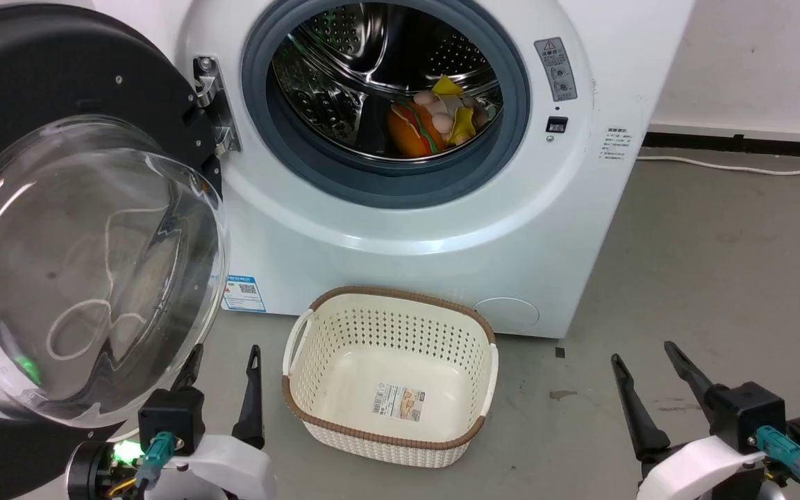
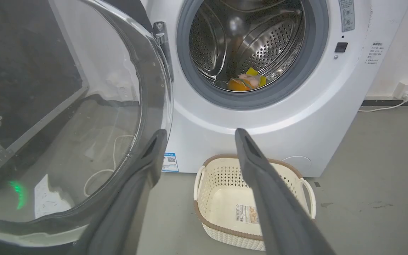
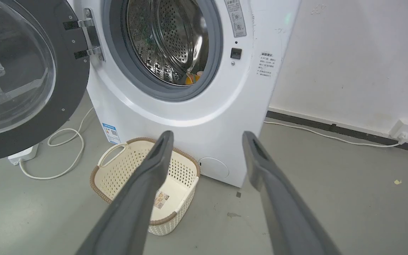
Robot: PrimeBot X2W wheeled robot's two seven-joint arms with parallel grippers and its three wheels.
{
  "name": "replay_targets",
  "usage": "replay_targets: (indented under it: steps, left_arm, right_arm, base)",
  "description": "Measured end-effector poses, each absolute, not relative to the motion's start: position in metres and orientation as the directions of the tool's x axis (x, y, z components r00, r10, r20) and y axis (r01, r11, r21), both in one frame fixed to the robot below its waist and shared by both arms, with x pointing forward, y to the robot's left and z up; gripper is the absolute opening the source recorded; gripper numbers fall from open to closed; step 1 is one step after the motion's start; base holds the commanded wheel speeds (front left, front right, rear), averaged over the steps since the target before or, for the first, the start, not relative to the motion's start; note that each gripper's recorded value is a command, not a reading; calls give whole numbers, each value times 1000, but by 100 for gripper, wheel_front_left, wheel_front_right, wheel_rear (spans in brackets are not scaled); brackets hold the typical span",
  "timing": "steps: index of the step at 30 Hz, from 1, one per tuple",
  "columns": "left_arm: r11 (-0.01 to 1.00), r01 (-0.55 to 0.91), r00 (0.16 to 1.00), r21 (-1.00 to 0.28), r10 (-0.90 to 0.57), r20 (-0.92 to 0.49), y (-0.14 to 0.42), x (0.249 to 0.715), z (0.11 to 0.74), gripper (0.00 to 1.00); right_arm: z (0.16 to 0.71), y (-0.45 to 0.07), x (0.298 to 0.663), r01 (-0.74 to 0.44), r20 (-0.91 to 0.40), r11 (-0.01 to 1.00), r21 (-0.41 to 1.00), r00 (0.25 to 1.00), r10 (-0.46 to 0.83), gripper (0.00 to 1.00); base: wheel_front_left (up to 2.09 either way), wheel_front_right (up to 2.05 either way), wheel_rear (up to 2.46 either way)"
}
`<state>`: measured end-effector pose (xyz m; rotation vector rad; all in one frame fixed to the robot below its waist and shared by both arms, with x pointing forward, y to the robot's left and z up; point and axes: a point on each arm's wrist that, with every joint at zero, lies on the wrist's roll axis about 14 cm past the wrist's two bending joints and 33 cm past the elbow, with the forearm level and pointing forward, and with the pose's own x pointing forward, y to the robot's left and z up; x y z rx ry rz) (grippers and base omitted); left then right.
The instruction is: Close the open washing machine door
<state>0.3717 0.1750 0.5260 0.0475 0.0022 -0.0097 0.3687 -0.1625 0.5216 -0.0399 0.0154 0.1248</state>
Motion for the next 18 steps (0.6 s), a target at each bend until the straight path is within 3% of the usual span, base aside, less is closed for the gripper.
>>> replay_targets:
  steps: [18]
  left_arm:
    - [998, -32, 998, 56, 29, 47, 190, 357, 535, 100]
  right_arm:
    - [532, -138, 378, -196, 37, 980, -23, 980, 196, 100]
  base:
    - [0, 0, 0]
